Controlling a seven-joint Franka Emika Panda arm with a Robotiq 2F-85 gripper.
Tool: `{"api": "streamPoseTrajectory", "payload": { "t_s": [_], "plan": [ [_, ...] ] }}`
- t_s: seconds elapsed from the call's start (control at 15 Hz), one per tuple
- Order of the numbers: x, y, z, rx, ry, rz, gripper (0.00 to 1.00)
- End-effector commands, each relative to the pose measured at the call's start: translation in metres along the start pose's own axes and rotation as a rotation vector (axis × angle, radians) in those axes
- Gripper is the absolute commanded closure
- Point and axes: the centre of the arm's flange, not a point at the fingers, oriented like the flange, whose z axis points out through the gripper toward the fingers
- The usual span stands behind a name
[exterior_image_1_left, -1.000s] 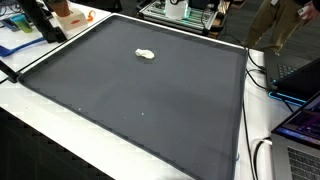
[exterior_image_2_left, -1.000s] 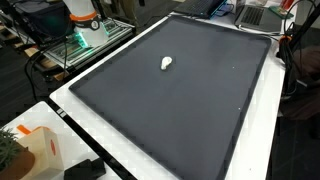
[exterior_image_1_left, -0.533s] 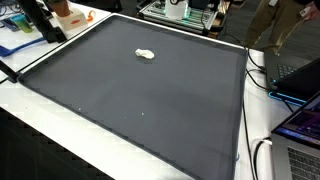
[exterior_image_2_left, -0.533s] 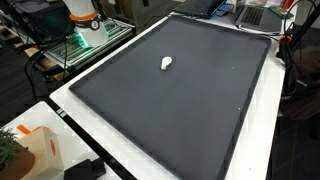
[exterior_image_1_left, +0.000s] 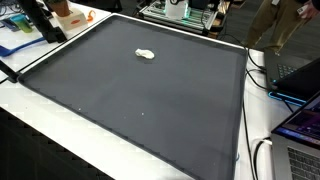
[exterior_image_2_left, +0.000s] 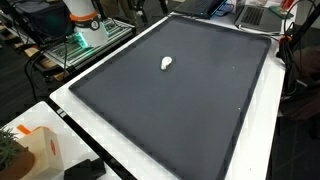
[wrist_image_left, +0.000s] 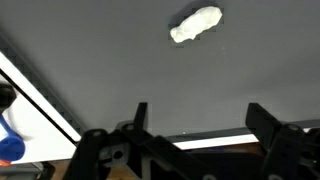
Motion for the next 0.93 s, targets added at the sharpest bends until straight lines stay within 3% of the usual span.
{"api": "streamPoseTrajectory", "payload": {
  "t_s": [0.0, 0.07, 0.53, 0.87],
  "plan": [
    [-0.030, -0.032, 0.040, -0.039, 0.008, -0.063, 0.00],
    [-0.006, -0.023, 0.013, -0.002, 0.017, -0.045, 0.00],
    [-0.011, -0.031, 0.030, -0.015, -0.010, -0.060, 0.00],
    [-0.024, -0.033, 0.068, -0.026, 0.059, 0.019, 0.00]
  ]
}}
